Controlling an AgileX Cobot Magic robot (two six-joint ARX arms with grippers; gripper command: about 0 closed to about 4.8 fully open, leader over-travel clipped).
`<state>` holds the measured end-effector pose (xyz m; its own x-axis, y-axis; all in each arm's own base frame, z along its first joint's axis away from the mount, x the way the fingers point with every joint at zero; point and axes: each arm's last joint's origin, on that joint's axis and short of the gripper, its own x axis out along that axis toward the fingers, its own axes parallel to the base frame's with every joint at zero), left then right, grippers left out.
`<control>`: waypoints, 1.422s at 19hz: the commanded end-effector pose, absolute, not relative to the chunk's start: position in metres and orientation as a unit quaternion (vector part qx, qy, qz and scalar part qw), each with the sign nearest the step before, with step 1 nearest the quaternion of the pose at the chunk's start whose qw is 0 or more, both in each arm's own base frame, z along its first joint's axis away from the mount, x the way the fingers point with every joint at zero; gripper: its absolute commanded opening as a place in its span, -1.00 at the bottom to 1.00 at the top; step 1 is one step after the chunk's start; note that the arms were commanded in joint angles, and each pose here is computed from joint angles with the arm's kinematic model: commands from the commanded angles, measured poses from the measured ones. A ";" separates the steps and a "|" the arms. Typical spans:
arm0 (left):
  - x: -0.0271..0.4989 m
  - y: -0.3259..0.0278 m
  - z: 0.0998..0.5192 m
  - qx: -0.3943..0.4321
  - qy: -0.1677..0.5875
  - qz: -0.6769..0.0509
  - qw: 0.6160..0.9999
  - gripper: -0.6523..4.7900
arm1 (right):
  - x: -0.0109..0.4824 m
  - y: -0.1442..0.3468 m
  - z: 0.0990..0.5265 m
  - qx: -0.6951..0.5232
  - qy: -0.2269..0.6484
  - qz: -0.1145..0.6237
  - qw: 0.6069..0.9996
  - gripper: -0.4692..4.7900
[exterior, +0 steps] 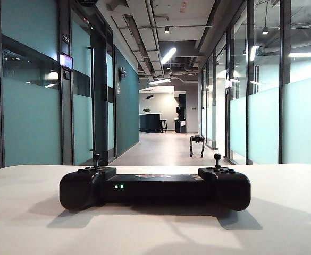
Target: Push the left joystick on the remote control sitting on the white table forward to make the robot dog walk in a straight line until it approaches the door.
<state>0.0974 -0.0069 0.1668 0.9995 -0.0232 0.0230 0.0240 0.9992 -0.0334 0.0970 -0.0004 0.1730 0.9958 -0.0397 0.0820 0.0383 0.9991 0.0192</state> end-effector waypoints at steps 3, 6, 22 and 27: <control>0.097 -0.007 0.168 -0.019 -0.017 -0.012 1.000 -0.77 | 0.097 0.000 0.173 0.033 -0.049 -0.017 0.998 -0.82; 0.097 -0.007 0.168 -0.019 -0.017 -0.012 1.000 -0.77 | 0.097 0.001 0.173 0.031 -0.049 0.002 0.998 -0.82; 0.097 -0.007 0.168 -0.019 -0.017 -0.012 1.000 -0.77 | 0.097 -0.001 0.173 0.001 -0.048 -0.024 0.999 -0.82; 0.097 -0.007 0.168 -0.019 -0.017 -0.012 1.000 -0.77 | 0.097 -0.001 0.173 0.001 -0.048 -0.024 0.999 -0.82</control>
